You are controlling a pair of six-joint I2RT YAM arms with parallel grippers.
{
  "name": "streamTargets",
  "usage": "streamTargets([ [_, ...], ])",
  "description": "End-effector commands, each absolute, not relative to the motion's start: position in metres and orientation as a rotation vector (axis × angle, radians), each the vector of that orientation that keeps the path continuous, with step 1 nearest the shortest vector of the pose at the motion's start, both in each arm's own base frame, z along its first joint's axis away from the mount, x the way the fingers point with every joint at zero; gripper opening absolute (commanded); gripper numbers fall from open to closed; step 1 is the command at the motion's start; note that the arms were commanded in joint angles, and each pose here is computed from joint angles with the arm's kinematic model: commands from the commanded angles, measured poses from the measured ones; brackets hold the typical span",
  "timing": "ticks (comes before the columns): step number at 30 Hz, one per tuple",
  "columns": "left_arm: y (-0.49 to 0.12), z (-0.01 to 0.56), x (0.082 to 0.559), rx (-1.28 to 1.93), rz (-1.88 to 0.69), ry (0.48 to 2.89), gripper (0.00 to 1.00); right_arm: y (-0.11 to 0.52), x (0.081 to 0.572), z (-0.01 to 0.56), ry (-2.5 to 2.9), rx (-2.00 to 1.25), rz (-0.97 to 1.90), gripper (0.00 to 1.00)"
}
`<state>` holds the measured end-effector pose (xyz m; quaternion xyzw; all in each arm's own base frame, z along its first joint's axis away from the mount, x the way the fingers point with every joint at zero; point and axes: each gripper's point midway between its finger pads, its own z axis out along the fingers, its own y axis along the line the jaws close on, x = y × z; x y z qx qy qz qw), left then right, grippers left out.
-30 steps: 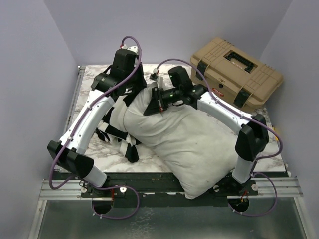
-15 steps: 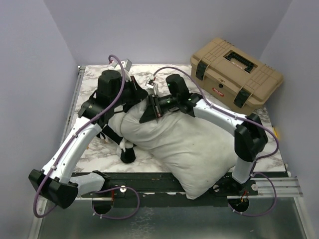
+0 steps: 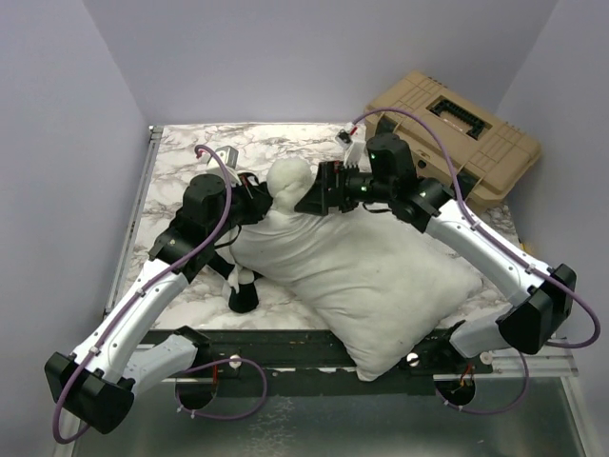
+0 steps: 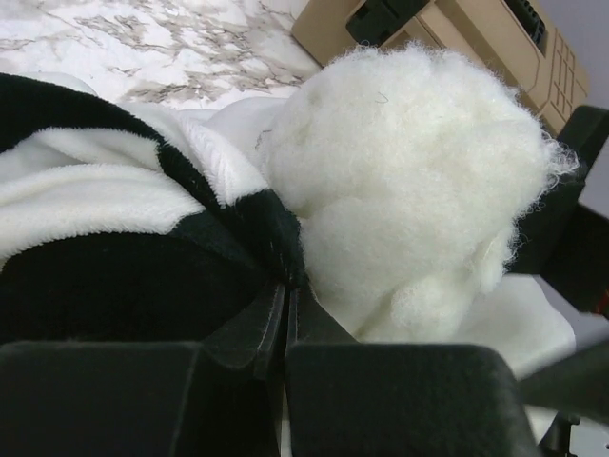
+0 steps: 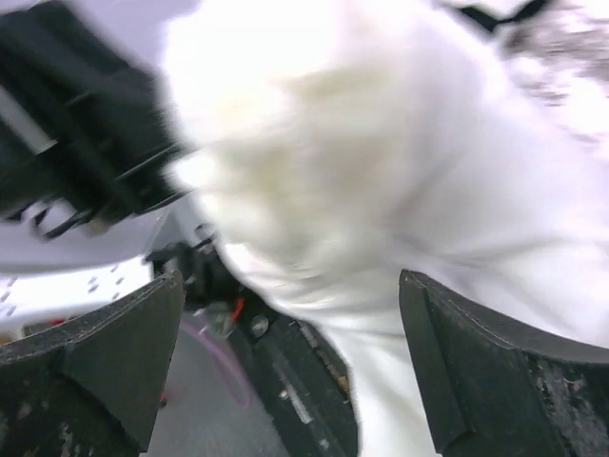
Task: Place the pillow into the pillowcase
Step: Stuff the pillow into the pillowcase.
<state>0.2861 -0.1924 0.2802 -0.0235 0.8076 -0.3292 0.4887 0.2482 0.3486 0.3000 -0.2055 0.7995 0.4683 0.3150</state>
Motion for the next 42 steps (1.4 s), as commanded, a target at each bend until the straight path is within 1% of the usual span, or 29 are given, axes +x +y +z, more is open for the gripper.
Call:
streamTargets([
  [1,-0.191,0.274,0.284,-0.057,-0.778,1.992,0.00,0.315,0.296,0.277,2.234,-0.325,1.058,1.00],
  [4,-0.192,0.281,0.283,-0.048,-0.788,1.977,0.00,0.320,0.314,0.282,2.217,-0.333,1.042,1.00],
  [8,-0.193,0.286,0.282,-0.037,-0.798,1.966,0.00,0.334,0.331,0.309,2.132,-0.362,1.077,1.00],
  [11,-0.193,0.287,0.281,-0.033,-0.801,1.963,0.00,0.351,0.332,0.329,2.065,-0.433,1.183,1.00],
  [16,-0.192,0.291,0.283,-0.033,-0.790,1.954,0.00,0.368,0.321,0.335,2.021,-0.535,1.325,1.00],
  [20,-0.191,0.293,0.284,-0.040,-0.781,1.952,0.00,0.359,0.314,0.341,1.969,-0.540,1.305,1.00],
  [24,-0.191,0.293,0.284,-0.039,-0.779,1.954,0.00,0.357,0.296,0.366,1.854,-0.635,1.348,1.00],
  [27,-0.190,0.294,0.284,-0.038,-0.773,1.953,0.00,0.350,0.290,0.381,1.801,-0.675,1.318,1.00],
  [31,-0.188,0.294,0.284,-0.039,-0.763,1.954,0.00,0.347,0.298,0.388,1.807,-0.661,1.255,1.00],
  [35,-0.186,0.293,0.282,-0.038,-0.758,1.958,0.00,0.356,0.318,0.377,1.885,-0.629,1.235,0.99],
  [36,-0.186,0.293,0.282,-0.040,-0.757,1.957,0.00,0.360,0.323,0.371,1.913,-0.620,1.230,0.98],
  [39,-0.184,0.293,0.281,-0.051,-0.751,1.955,0.00,0.372,0.330,0.355,1.979,-0.630,1.272,0.84],
  [42,-0.182,0.294,0.282,-0.057,-0.745,1.949,0.00,0.381,0.326,0.333,2.051,-0.650,1.337,0.62],
])
